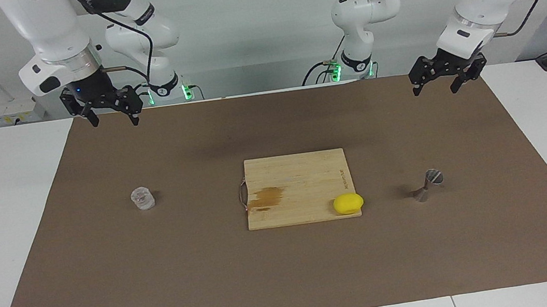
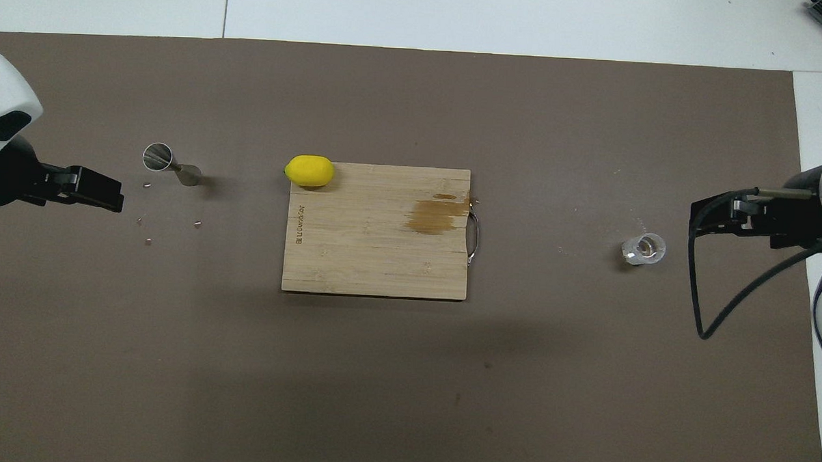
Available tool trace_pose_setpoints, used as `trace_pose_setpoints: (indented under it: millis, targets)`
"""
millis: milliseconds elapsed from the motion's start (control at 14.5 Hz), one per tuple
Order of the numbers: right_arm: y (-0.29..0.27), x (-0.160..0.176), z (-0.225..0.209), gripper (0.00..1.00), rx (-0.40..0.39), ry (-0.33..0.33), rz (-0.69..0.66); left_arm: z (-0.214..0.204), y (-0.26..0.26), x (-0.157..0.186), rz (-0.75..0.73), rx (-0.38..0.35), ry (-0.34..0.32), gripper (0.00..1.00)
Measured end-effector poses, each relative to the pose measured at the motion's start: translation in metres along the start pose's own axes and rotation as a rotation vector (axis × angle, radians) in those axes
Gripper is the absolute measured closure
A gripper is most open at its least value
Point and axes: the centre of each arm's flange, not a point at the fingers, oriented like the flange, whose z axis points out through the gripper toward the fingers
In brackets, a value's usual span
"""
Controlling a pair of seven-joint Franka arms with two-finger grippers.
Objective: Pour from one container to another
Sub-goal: 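Reach the left gripper to the small metal cup and grasp it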
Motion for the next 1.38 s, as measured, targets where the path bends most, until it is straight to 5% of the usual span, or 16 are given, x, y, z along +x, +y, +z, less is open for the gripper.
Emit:
trace_pose_setpoints:
  millis: [553, 760, 1174, 1381]
  targets:
    - [0.001, 0.0, 0.0, 0.0, 0.0, 0.0, 0.003, 0.093, 0.015, 0.049, -0.331, -0.024, -0.007, 0.0]
    - [0.001, 0.0, 0.0, 0.0, 0.0, 0.001, 0.003, 0.105, 0.004, 0.055, -0.574, -0.125, -0.038, 0.0]
    - [0.001, -0.001, -0.001, 0.0, -0.001, -0.003, 0.002, 0.114, -0.033, 0.049, -0.931, -0.206, -0.121, 0.0]
    - [0.002, -0.001, -0.001, 0.0, 0.0, -0.001, 0.017, 0.118, -0.066, 0.045, -1.084, -0.317, -0.179, 0.0]
